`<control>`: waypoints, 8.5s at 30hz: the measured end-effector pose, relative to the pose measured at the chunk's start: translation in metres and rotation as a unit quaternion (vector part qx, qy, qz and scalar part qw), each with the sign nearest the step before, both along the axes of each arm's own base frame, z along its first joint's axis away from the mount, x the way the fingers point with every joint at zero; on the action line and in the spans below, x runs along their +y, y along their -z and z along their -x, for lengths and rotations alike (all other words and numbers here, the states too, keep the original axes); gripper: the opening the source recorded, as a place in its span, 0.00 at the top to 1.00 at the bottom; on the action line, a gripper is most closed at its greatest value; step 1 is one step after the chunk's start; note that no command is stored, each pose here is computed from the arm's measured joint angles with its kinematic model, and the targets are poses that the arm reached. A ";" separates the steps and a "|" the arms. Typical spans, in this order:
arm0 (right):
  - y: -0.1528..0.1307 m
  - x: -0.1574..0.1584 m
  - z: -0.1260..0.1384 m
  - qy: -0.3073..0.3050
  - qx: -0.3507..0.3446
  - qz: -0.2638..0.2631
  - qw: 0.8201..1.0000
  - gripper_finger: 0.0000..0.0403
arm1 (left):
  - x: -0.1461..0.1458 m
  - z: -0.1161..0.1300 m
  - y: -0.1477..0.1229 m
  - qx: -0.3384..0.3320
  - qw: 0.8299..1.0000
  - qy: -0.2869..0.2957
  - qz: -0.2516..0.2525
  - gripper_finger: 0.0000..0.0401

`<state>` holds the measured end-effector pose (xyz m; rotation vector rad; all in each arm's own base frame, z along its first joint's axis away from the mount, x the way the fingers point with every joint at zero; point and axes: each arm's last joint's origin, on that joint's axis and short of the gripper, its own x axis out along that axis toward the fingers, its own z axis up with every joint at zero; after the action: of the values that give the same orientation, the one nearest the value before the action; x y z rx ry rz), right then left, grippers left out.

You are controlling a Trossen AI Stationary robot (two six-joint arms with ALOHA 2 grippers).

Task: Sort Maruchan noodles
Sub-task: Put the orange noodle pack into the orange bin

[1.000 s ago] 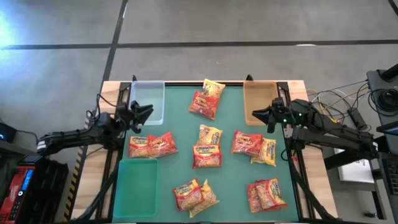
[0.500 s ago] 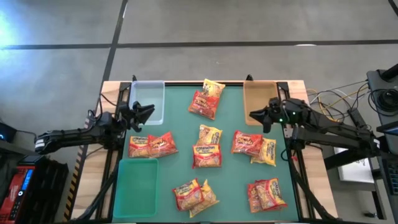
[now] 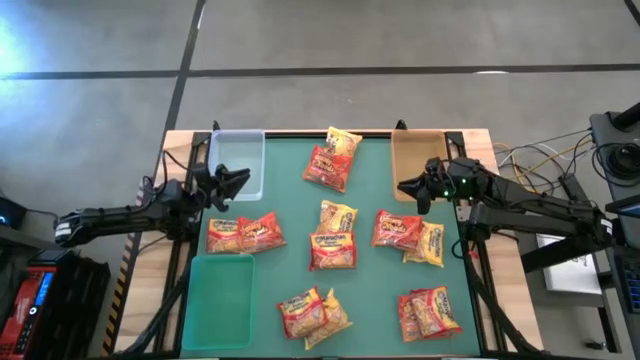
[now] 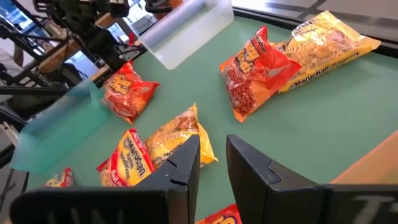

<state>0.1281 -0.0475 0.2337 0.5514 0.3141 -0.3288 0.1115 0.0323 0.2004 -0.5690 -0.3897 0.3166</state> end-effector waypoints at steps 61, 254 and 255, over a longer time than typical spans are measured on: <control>0.028 -0.056 -0.105 0.049 0.167 -0.003 0.985 0.58 | 0.055 -0.192 0.067 0.448 0.888 -0.084 -0.057 0.70; -0.046 -0.158 -0.151 -0.053 0.421 -0.011 0.906 0.98 | 0.047 -0.158 0.027 0.427 0.895 -0.113 -0.062 0.70; -0.050 -0.158 -0.146 -0.037 0.436 -0.003 0.899 0.98 | 0.047 -0.158 0.027 0.426 0.895 -0.113 -0.062 0.70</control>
<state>0.2741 -0.2055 0.2833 0.3656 1.2041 -0.4912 0.2691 0.0794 0.1735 -0.2140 0.3807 0.7219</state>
